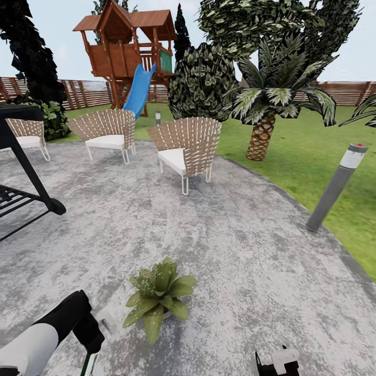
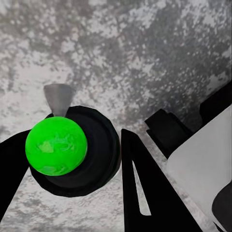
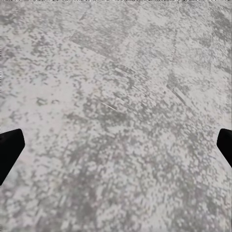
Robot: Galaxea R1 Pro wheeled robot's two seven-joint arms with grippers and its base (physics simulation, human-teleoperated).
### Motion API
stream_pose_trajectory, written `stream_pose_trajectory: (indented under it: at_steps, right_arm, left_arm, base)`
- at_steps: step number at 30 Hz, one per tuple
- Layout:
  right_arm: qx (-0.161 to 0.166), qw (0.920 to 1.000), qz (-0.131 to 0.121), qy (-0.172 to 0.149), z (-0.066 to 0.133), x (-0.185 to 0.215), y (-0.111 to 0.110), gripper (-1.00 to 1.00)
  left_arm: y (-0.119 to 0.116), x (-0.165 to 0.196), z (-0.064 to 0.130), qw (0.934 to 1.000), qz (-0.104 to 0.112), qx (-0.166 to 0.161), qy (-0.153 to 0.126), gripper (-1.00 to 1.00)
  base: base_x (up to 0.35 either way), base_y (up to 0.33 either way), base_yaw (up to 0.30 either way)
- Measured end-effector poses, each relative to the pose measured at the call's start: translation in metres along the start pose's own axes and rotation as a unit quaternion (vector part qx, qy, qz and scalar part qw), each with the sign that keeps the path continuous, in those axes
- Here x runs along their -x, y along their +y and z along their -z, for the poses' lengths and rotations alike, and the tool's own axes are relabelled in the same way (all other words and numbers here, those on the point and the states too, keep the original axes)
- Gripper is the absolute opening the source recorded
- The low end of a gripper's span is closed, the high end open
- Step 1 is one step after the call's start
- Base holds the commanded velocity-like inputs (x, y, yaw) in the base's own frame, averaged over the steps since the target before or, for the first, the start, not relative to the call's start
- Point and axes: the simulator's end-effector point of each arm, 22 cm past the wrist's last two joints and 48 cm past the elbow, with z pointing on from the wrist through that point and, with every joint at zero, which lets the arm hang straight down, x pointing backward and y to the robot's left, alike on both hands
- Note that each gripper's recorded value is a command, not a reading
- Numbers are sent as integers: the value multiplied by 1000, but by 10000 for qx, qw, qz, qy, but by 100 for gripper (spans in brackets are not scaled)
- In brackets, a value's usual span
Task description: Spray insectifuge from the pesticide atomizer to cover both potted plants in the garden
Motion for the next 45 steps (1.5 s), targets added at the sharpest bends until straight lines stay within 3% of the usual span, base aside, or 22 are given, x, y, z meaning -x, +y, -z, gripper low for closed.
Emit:
stream_pose_trajectory:
  at_steps: [11, 23, 33, 45]
  right_arm:
    - [2, 10000, -2, 0, 0, 0, 0, 100]
    - [2, 10000, -1, 0, 0, 0, 0, 100]
    - [3, 10000, -2, 4, 0, 0, 0, 100]
    - [9, 10000, -8, 3, 0, 0, 2, 100]
  left_arm:
    - [1, 20, 10, 9998, -82, 98, -164, -100]
    - [1, 18, 9, 9998, -81, 95, -149, -100]
    - [3, 22, 12, 9997, -89, 123, -190, -100]
    - [5, 29, 17, 9994, -126, 172, -259, -100]
  base:
    - [61, -41, 161]
    - [151, -229, 1]
    - [-86, -261, 3]
    - [86, -124, 187]
